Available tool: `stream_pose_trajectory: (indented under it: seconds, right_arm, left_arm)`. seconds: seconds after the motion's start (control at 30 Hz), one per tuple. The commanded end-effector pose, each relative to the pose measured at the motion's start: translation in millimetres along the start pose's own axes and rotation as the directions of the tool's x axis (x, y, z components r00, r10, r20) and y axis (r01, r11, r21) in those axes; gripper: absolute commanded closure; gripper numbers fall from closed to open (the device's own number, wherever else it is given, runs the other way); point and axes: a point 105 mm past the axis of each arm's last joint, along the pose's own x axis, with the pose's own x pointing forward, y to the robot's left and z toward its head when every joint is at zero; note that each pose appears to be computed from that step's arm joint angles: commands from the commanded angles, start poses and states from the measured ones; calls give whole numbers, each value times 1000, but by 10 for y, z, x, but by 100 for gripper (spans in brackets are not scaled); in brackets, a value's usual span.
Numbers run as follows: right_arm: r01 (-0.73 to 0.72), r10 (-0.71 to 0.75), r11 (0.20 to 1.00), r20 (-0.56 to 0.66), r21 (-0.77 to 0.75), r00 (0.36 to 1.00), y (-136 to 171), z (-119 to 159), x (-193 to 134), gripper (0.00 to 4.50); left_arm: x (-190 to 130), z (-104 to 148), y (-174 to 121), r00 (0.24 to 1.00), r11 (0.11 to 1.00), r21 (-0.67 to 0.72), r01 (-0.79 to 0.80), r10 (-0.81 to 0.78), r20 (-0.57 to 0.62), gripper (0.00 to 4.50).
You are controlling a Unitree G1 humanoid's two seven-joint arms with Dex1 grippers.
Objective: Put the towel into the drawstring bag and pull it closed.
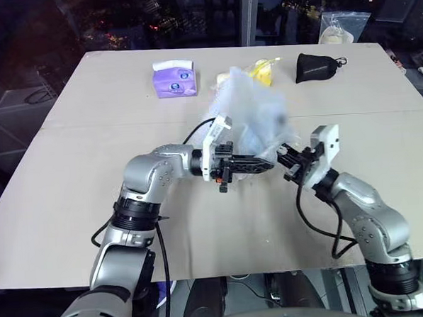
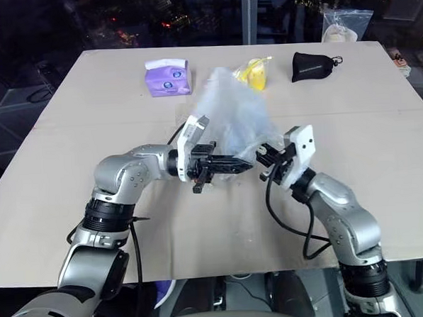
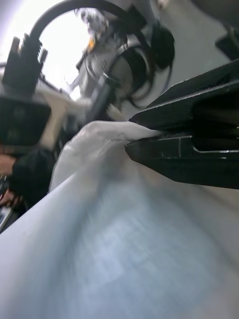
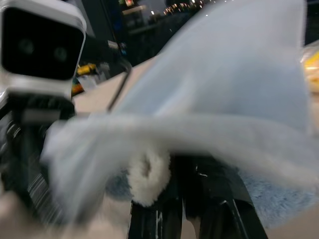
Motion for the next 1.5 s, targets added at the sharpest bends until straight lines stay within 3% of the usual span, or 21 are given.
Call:
stream_pose_trajectory:
  seconds: [0.03,0.2,0.3,0.37,0.47,0.67,0.83,0.87,0.93,1.03,1.07,1.17,1.27,1.5]
  right_arm:
    - [-159,149,986,150,55,977,219,204,190,446]
    - [-418,334,875,319,243,887,432,363,332,446]
    - [-518,411,796,348,313,842,500,326,419,446]
    - [-534,465,783,270,319,843,581,161,521,446]
    - [-465,469,855,44,229,882,582,-252,632,446]
    - [-326,301,944,-258,-59,918,180,-682,358,446]
    - [-233,177,950,-258,-206,950,-77,-525,209,446]
    - [-213,157,949,-235,-235,959,-117,-417,150,383]
    - [-168,108,938,-203,-303,973,-163,-225,38,352]
    - [-172,122,932,-172,-318,977,-14,-9,-73,206]
    - [-179,130,931,-169,-318,977,41,46,-106,178]
    - [-170,115,926,-177,-337,977,119,167,-187,178]
    - [-85,7,914,-193,-397,981,29,233,-255,178]
    - [151,-375,803,-291,-577,880,-614,-126,-374,178]
  left_arm:
    - [84,-48,-218,989,989,-65,136,-139,-51,450]
    - [89,48,-427,967,953,-173,247,-255,-25,450]
    - [94,104,-506,956,939,-187,287,-294,-10,450]
    - [103,118,-529,955,939,-180,292,-298,-4,450]
    - [92,128,-531,962,951,-149,272,-274,8,450]
    - [-100,152,-343,992,989,-81,126,-123,37,450]
    - [-199,186,-102,999,1000,-1,0,0,44,450]
    - [-231,213,-24,998,999,29,-37,35,49,450]
    - [-296,273,123,993,991,81,-110,105,60,450]
    - [-371,361,266,987,976,149,-159,151,59,450]
    - [-393,385,308,985,969,179,-171,164,52,450]
    - [-455,482,434,979,943,265,-203,200,39,450]
    - [-495,586,496,977,914,349,-207,214,19,450]
    - [-651,779,597,953,809,550,-208,294,-71,450]
